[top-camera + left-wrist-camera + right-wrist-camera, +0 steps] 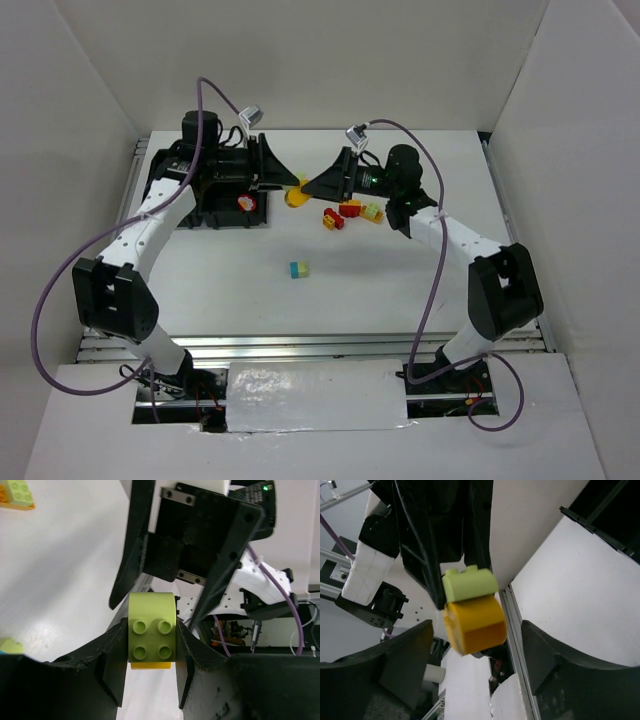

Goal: Sort the legos into containers by color

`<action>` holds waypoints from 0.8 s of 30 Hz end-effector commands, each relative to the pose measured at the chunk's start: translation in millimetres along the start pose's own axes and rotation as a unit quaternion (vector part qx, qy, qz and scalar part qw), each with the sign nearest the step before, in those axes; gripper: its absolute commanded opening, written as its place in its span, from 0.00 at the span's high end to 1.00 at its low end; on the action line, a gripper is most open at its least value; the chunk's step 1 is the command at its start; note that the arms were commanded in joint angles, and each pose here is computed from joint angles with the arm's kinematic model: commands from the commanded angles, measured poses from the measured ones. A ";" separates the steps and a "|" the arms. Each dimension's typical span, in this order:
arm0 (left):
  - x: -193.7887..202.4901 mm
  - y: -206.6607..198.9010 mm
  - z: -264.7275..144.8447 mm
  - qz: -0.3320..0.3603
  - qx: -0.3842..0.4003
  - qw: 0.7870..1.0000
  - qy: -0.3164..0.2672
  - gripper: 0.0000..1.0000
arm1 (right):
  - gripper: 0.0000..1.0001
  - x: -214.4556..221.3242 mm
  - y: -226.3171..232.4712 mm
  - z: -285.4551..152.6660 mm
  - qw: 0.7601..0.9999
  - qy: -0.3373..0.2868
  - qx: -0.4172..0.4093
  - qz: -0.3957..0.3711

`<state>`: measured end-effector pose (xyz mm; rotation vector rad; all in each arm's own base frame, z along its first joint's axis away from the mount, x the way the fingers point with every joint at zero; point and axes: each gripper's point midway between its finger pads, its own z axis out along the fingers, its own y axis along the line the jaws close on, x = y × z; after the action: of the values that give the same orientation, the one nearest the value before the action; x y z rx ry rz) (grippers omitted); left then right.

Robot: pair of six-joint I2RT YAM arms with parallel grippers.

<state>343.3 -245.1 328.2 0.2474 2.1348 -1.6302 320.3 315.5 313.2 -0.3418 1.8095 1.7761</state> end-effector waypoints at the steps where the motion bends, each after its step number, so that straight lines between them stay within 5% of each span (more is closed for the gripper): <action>1: 3.8 -34.2 -7.2 0.046 0.053 0.998 -0.003 1.00 | 0.25 -16.0 33.9 7.3 0.997 -0.004 -0.064 -0.032; 4: 2.9 -35.7 -6.6 0.044 0.061 0.997 -0.007 1.00 | 0.39 -14.5 35.7 10.3 0.997 -0.003 -0.075 -0.027; 5: 2.8 -34.1 -6.1 0.046 0.059 0.997 -0.008 1.00 | 0.50 -15.3 40.2 10.5 0.996 -0.004 -0.085 -0.029; 6: 2.7 -32.4 -5.8 0.042 0.054 0.998 -0.007 1.00 | 0.76 -14.9 41.7 10.1 0.996 -0.003 -0.089 -0.029; 8: -1.7 -25.7 -4.5 0.044 0.038 0.998 -0.016 1.00 | 0.95 -12.0 39.3 9.9 0.996 -0.001 -0.087 -0.023; 24: -48.9 16.4 -47.4 0.014 -0.033 0.994 -0.100 1.00 | 1.00 21.9 18.6 -2.3 0.996 0.060 -0.057 -0.041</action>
<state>361.3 -215.8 335.4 0.1562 2.0796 -1.5615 311.4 323.3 314.6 -0.4363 1.7737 1.8754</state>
